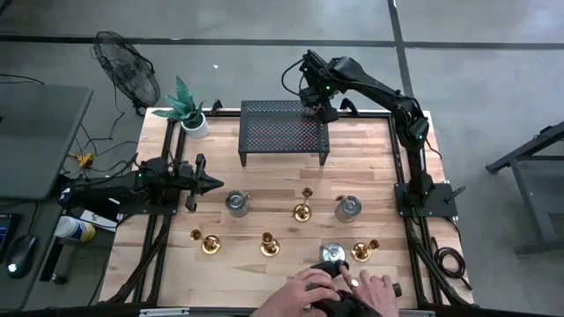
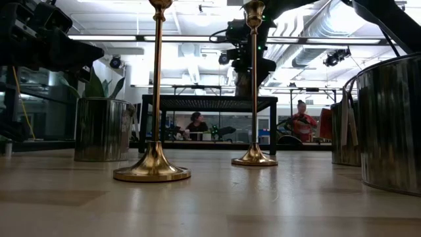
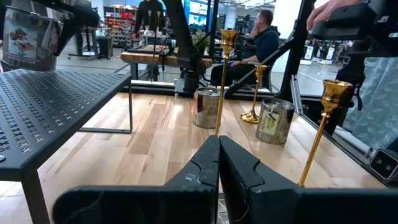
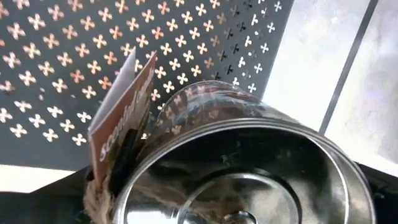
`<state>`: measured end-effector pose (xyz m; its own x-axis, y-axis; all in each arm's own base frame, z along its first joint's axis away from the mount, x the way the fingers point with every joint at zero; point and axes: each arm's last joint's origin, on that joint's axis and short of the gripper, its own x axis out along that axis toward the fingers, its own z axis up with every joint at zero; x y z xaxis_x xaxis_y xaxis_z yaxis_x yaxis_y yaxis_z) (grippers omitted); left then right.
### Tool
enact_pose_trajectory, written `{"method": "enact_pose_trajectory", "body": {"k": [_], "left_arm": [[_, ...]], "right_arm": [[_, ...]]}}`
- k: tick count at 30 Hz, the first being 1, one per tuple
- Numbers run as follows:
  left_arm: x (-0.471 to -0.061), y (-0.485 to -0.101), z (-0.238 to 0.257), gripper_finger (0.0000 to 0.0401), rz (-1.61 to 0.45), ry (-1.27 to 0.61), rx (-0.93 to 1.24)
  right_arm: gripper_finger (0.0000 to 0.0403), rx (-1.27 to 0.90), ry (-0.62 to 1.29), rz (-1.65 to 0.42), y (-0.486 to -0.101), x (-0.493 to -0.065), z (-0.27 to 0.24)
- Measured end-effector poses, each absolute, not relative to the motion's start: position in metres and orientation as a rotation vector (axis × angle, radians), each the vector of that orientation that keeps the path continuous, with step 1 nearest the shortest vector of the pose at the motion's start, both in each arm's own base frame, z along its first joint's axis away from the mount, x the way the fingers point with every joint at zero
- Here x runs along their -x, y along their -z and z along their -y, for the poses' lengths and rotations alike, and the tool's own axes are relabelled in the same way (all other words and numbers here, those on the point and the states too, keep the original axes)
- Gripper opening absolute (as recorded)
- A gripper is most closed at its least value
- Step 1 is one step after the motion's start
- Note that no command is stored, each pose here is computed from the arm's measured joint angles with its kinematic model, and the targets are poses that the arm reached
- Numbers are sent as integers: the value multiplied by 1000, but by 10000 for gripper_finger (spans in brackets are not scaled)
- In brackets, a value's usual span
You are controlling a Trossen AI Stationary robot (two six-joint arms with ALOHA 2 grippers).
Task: Pick & Place candle stick holders
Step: Put the brown scented candle on the shelf
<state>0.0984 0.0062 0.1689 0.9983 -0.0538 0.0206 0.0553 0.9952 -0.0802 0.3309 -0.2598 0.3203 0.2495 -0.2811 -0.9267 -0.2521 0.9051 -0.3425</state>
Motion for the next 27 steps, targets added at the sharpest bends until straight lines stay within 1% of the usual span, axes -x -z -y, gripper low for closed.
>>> {"method": "enact_pose_trajectory", "body": {"k": [11, 14, 19, 27], "left_arm": [[-98, -169, -6, 0, 19, 55, 81], [-98, -169, -6, 0, 18, 55, 81], [-98, -169, -6, 0, 19, 55, 81], [-98, -169, -6, 0, 18, 55, 81]], "right_arm": [[377, 421, 14, -1319, -320, -330, 258], [377, 377, 47, -1308, -320, -331, 258], [377, 243, 142, -1267, -321, -333, 259], [378, 193, 180, -1260, -321, -333, 259]]}}
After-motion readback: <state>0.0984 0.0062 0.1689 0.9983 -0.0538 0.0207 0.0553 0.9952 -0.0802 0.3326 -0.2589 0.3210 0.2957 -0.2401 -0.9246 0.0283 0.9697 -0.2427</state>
